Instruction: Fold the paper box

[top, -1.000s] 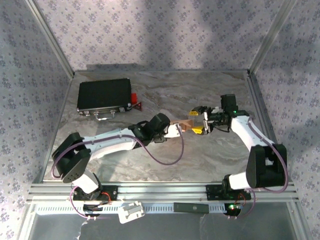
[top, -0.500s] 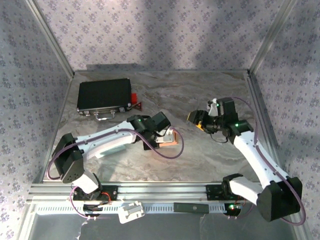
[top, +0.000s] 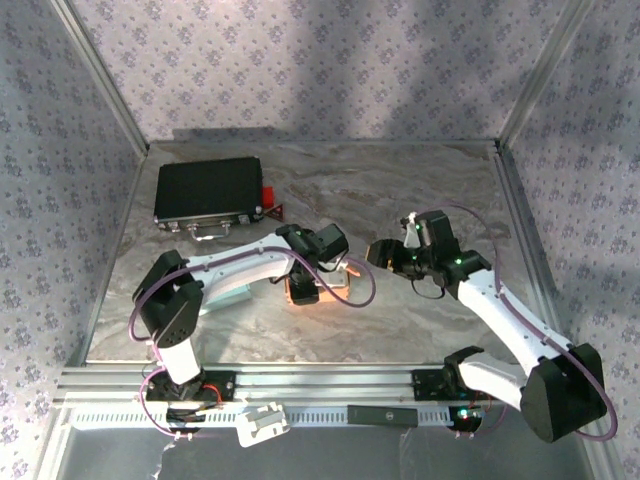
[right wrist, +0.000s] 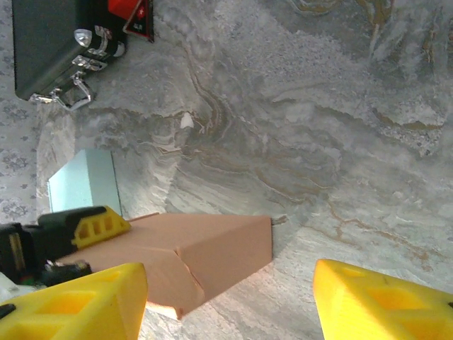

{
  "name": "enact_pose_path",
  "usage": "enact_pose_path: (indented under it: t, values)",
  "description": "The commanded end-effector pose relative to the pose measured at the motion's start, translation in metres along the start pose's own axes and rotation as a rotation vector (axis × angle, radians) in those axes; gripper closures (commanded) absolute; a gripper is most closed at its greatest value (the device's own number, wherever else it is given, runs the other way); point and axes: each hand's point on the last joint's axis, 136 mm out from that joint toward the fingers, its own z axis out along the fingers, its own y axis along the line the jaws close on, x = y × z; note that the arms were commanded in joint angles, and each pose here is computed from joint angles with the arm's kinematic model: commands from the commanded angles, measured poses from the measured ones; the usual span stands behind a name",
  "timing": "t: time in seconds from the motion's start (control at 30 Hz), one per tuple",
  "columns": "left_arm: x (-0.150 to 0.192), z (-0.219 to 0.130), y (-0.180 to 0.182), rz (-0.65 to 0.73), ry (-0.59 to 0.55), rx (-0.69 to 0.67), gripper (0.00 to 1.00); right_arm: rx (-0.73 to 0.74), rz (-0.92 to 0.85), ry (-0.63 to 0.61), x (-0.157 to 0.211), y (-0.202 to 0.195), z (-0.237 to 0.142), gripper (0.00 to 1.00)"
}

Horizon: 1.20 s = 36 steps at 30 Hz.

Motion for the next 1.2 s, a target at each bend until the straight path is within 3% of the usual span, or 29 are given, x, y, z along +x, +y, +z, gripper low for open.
enact_pose_path:
  t: [0.0,0.2,0.43,0.7,1.17]
  values:
    - [-0.011,-0.007,0.004,-0.002,-0.048,0.018,0.41,-0.005,-0.036,-0.018,0.002,-0.003,0.003,0.36]
    - [-0.016,-0.014,0.002,-0.022,-0.117,0.017,0.36,-0.121,-0.148,-0.070,0.012,0.011,0.000,0.36]
    - [-0.017,-0.026,0.007,-0.069,-0.192,0.018,0.35,-0.142,-0.296,-0.038,0.024,0.027,0.007,0.36]
    - [-0.014,-0.026,0.000,-0.125,-0.258,0.075,0.33,-0.057,-0.434,-0.028,0.033,0.029,0.017,0.36]
    - [0.002,-0.011,0.004,-0.218,-0.241,0.067,0.33,0.105,-0.558,0.021,0.036,0.028,0.048,0.38]
